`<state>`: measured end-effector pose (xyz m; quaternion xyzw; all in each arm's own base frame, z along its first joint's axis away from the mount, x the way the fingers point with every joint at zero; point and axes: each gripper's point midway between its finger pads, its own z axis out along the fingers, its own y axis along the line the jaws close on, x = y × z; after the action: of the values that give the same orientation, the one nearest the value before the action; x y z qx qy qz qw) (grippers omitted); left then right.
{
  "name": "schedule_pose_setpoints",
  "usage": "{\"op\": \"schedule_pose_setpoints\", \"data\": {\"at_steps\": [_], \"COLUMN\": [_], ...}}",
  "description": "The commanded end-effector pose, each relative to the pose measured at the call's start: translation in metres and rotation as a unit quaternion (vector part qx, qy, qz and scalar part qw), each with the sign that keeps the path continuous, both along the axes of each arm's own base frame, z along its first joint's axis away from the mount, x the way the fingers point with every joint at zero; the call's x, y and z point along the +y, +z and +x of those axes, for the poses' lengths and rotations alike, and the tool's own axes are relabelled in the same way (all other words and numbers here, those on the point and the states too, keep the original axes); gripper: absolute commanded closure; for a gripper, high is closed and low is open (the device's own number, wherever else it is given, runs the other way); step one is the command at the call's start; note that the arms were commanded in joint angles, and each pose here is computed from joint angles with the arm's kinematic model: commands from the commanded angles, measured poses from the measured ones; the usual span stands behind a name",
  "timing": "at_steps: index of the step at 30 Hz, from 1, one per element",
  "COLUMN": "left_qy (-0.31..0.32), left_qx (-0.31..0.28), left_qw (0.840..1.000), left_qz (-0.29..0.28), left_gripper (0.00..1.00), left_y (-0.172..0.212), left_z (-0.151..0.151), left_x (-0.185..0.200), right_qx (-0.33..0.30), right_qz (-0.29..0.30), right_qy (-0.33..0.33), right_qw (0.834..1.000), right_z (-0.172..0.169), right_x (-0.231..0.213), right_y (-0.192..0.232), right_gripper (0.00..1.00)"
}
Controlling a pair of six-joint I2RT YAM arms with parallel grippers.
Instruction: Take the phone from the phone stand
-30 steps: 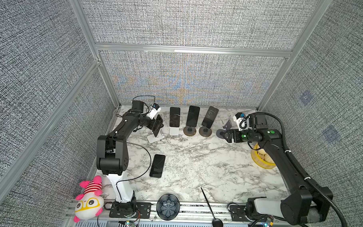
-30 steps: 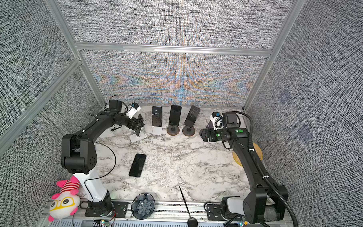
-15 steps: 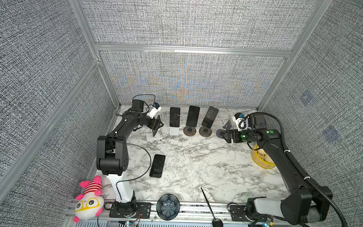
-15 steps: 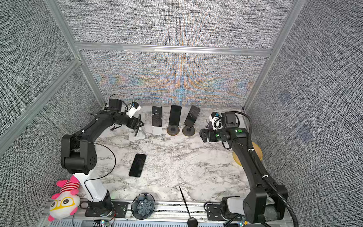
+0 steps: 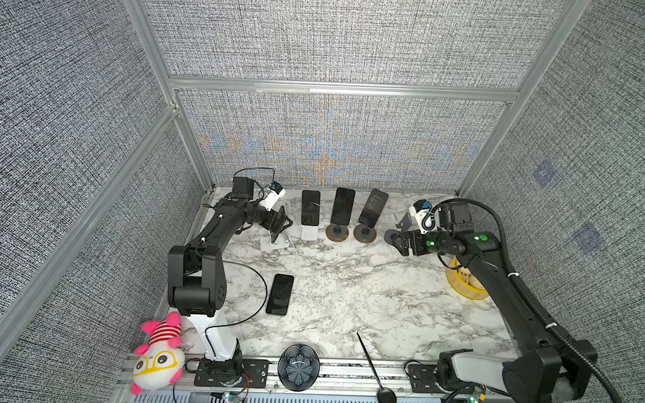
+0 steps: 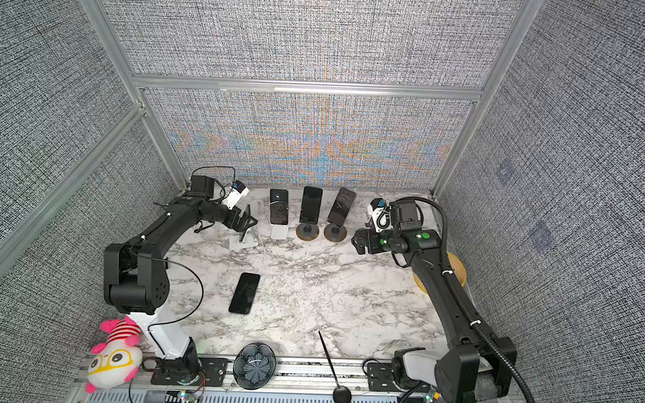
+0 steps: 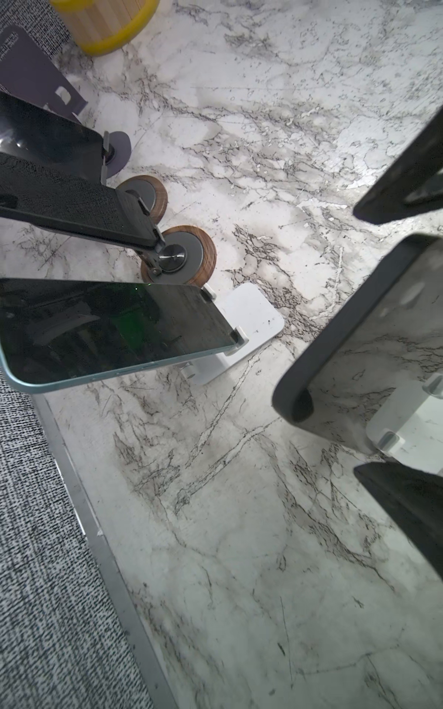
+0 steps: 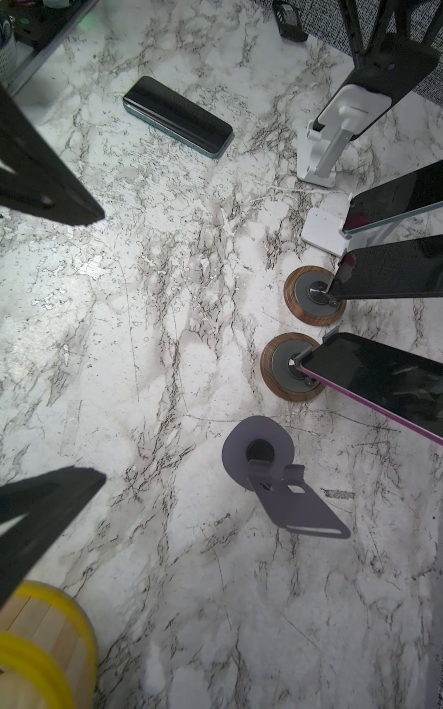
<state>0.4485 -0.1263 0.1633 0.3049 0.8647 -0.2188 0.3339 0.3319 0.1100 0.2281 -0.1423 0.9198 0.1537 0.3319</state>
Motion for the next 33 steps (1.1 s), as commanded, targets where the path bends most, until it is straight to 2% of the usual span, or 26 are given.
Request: {"op": "schedule_pose_setpoints", "data": {"at_steps": [1, 8, 12, 17, 21, 23, 27, 33], "left_qy": [0.001, 0.003, -0.048, -0.078, -0.164, -0.202, -0.220, -0.226], "left_qx": [-0.017, -0.048, -0.039, -0.061, -0.073, -0.057, -0.039, -0.079], "left_qw": [1.000, 0.999, 0.998, 0.994, 0.983, 0.977, 0.975, 0.971], "left_qz": [-0.002, -0.013, -0.023, -0.041, -0.043, -0.038, -0.021, -0.017], "left_gripper": [0.02, 0.02, 0.02, 0.02, 0.02, 0.02, 0.02, 0.02], "left_y": [0.013, 0.036, 0.031, 0.040, 0.040, 0.034, 0.025, 0.029], "left_z": [-0.002, -0.011, -0.023, -0.014, -0.025, -0.036, -0.035, -0.023], "left_x": [0.000, 0.000, 0.000, 0.012, 0.004, 0.003, 0.010, 0.013], "right_qx": [0.000, -0.001, 0.011, 0.022, 0.025, 0.028, 0.033, 0.043], "right_qz": [0.008, 0.024, 0.014, 0.000, -0.006, -0.010, -0.020, -0.031], "right_qy": [-0.002, 0.018, 0.023, 0.021, 0.015, 0.013, 0.010, 0.007], "right_qw": [1.000, 1.000, 1.000, 1.000, 1.000, 0.999, 0.999, 0.999], "right_z": [-0.005, -0.011, -0.014, -0.015, -0.011, -0.008, -0.006, -0.003], "right_x": [0.004, 0.021, 0.020, 0.016, 0.015, 0.015, 0.014, 0.012], "right_y": [0.005, 0.006, 0.001, 0.001, 0.003, 0.002, -0.001, -0.008], "right_gripper": [0.01, 0.01, 0.01, 0.01, 0.01, 0.02, 0.01, 0.02]}}
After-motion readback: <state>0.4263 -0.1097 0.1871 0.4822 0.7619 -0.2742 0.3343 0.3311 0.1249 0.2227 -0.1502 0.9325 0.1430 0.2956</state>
